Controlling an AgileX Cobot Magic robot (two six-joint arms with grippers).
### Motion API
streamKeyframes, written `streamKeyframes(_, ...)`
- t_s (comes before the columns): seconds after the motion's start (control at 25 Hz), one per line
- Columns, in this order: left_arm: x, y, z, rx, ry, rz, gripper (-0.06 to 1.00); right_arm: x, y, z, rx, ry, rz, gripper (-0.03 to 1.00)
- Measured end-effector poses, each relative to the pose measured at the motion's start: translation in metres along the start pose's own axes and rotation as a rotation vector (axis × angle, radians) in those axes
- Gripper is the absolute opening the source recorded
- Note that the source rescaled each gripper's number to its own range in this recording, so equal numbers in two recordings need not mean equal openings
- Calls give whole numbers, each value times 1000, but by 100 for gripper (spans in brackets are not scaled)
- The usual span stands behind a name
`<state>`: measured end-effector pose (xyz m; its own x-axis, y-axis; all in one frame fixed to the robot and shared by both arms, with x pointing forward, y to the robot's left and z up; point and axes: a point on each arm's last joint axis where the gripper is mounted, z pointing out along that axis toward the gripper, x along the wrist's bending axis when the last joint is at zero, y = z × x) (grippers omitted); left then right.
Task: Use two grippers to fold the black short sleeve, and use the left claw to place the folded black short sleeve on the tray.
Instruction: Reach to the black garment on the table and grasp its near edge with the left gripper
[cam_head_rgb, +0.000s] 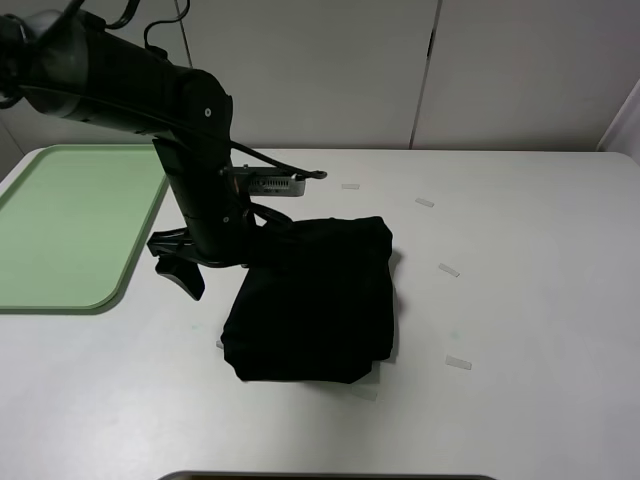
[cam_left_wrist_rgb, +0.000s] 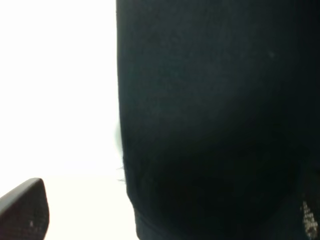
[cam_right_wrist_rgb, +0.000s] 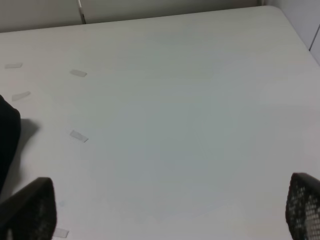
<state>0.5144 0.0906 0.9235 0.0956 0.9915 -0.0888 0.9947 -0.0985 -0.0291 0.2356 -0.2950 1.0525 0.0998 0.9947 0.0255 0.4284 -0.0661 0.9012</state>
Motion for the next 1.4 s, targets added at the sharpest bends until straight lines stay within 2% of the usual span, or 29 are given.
streamKeyframes(0.2,5,-4,15,-60,-29,-14,100,0,0,0,0,0,0,100)
streamKeyframes(0.4,2,-1,32,-65,-60,-54,100,0,0,0,0,0,0,100)
streamKeyframes(1.0,-18,3,51,-153,-139,-67,100,0,0,0,0,0,9,100)
streamKeyframes(1.4,-21,3,52,-174,-153,-70,90,0,0,0,0,0,9,100)
